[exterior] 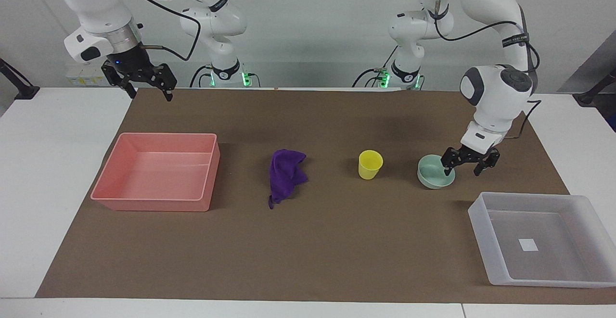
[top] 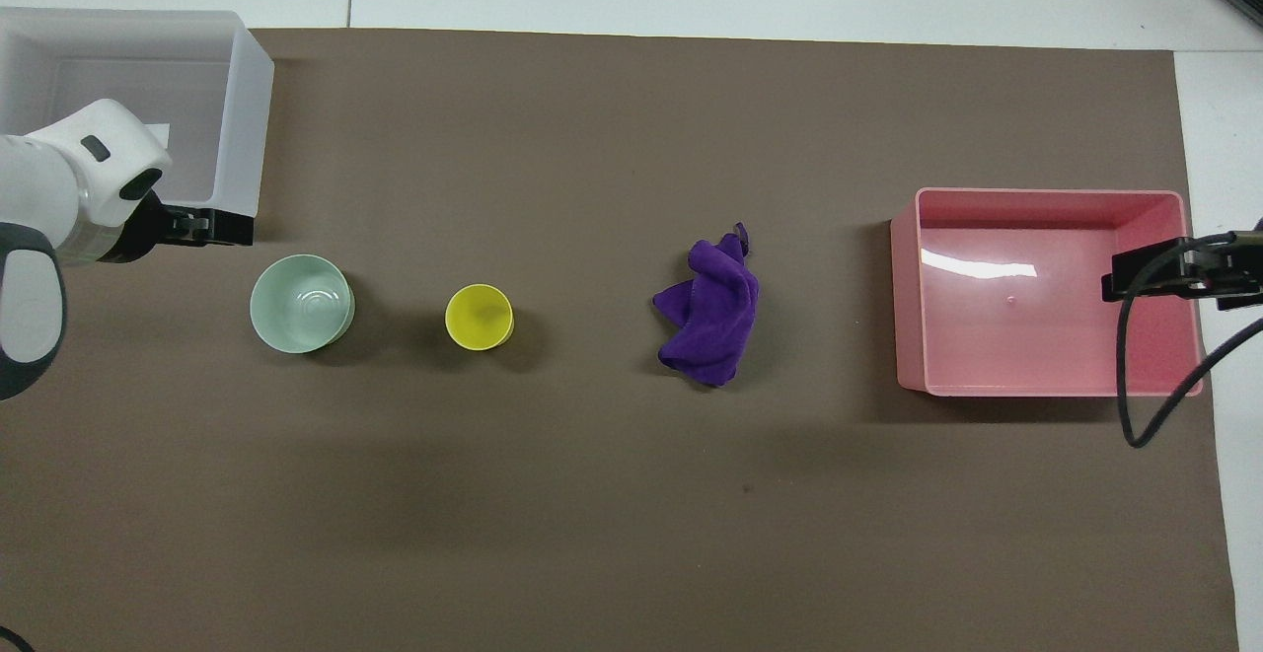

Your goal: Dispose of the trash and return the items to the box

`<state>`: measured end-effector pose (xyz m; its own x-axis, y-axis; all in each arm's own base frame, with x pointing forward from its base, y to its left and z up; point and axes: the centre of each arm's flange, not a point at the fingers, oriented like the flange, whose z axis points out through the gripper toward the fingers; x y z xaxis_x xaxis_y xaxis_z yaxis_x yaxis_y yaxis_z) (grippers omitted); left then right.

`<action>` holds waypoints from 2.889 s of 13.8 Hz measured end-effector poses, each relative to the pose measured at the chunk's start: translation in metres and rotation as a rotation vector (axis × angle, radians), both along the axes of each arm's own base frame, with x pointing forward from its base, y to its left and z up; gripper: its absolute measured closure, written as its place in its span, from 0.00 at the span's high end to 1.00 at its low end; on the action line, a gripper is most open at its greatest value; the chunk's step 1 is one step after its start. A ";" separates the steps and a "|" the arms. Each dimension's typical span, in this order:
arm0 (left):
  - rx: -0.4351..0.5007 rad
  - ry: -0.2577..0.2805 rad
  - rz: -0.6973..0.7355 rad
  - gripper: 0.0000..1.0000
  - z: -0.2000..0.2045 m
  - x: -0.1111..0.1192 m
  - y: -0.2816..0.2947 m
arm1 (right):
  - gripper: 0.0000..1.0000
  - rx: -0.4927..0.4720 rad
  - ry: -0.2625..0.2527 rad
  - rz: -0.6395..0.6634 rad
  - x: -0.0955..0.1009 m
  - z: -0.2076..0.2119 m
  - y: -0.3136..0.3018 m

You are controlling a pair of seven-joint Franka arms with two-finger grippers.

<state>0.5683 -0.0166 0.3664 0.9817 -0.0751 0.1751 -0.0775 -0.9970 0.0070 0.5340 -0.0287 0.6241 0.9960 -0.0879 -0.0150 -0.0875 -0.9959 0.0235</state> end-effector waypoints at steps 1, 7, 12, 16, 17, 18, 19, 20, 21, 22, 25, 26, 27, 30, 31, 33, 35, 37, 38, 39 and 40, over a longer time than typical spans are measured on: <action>0.000 0.006 -0.002 1.00 -0.008 -0.004 -0.001 | 1.00 0.000 -0.002 0.002 0.000 0.000 0.001; 0.000 0.035 -0.014 0.66 -0.041 -0.023 -0.006 | 1.00 0.000 -0.005 0.013 0.001 -0.003 0.007; 0.000 0.031 -0.037 0.04 -0.039 -0.022 -0.018 | 1.00 0.026 -0.075 0.078 0.001 -0.026 0.051; 0.001 0.025 -0.036 0.02 0.008 0.001 -0.016 | 1.00 0.039 -0.118 0.104 -0.005 -0.053 0.103; 0.001 0.022 -0.033 0.02 0.028 0.010 -0.015 | 1.00 0.041 -0.124 0.115 -0.006 -0.057 0.111; 0.000 0.013 -0.029 0.02 0.050 0.020 -0.012 | 1.00 0.046 -0.136 0.127 -0.006 -0.063 0.119; -0.001 -0.002 -0.024 0.02 0.068 0.028 -0.010 | 1.00 0.052 -0.150 0.133 -0.006 -0.069 0.127; -0.002 -0.016 -0.017 0.02 0.083 0.038 -0.005 | 1.00 0.058 -0.166 0.130 -0.005 -0.075 0.137; -0.004 -0.023 -0.004 0.02 0.096 0.049 0.003 | 1.00 0.075 -0.178 0.118 -0.005 -0.082 0.146; -0.006 -0.021 0.013 0.02 0.106 0.062 0.014 | 1.00 0.102 -0.190 0.108 -0.003 -0.087 0.155; -0.015 -0.021 0.065 0.02 0.118 0.106 0.055 | 1.00 0.136 -0.210 0.128 0.006 -0.109 0.183; -0.018 -0.020 0.077 0.02 0.114 0.121 0.070 | 1.00 0.137 -0.211 0.134 0.009 -0.118 0.192; -0.021 -0.022 0.085 0.02 0.107 0.137 0.086 | 1.00 0.138 -0.213 0.143 0.012 -0.127 0.201; -0.026 -0.015 0.109 0.02 0.066 0.172 0.133 | 1.00 0.139 -0.222 0.173 0.019 -0.152 0.224; -0.026 -0.014 0.115 0.02 0.050 0.180 0.150 | 1.00 0.140 -0.225 0.179 0.021 -0.159 0.229; -0.027 -0.025 0.134 0.02 0.025 0.191 0.179 | 1.00 0.139 -0.218 0.195 0.020 -0.168 0.240; -0.026 -0.031 0.149 0.02 0.014 0.194 0.193 | 1.00 0.139 -0.222 0.199 0.022 -0.174 0.244; -0.023 -0.033 0.157 0.02 0.012 0.194 0.199 | 1.00 0.139 -0.224 0.210 0.022 -0.191 0.251; -0.021 -0.031 0.159 0.02 0.009 0.194 0.202 | 1.00 0.139 -0.227 0.223 0.021 -0.205 0.261; -0.021 -0.029 0.162 0.02 0.001 0.194 0.205 | 1.00 0.139 -0.230 0.235 0.021 -0.220 0.270; -0.022 -0.024 0.165 0.02 -0.007 0.195 0.206 | 1.00 0.137 -0.227 0.242 0.022 -0.233 0.276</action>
<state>0.7630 0.1899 0.3596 0.9759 0.0907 0.1986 0.0867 -0.9958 0.0290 0.5561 0.2470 0.3907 0.9670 0.1388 0.2134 0.1638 -0.9810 -0.1042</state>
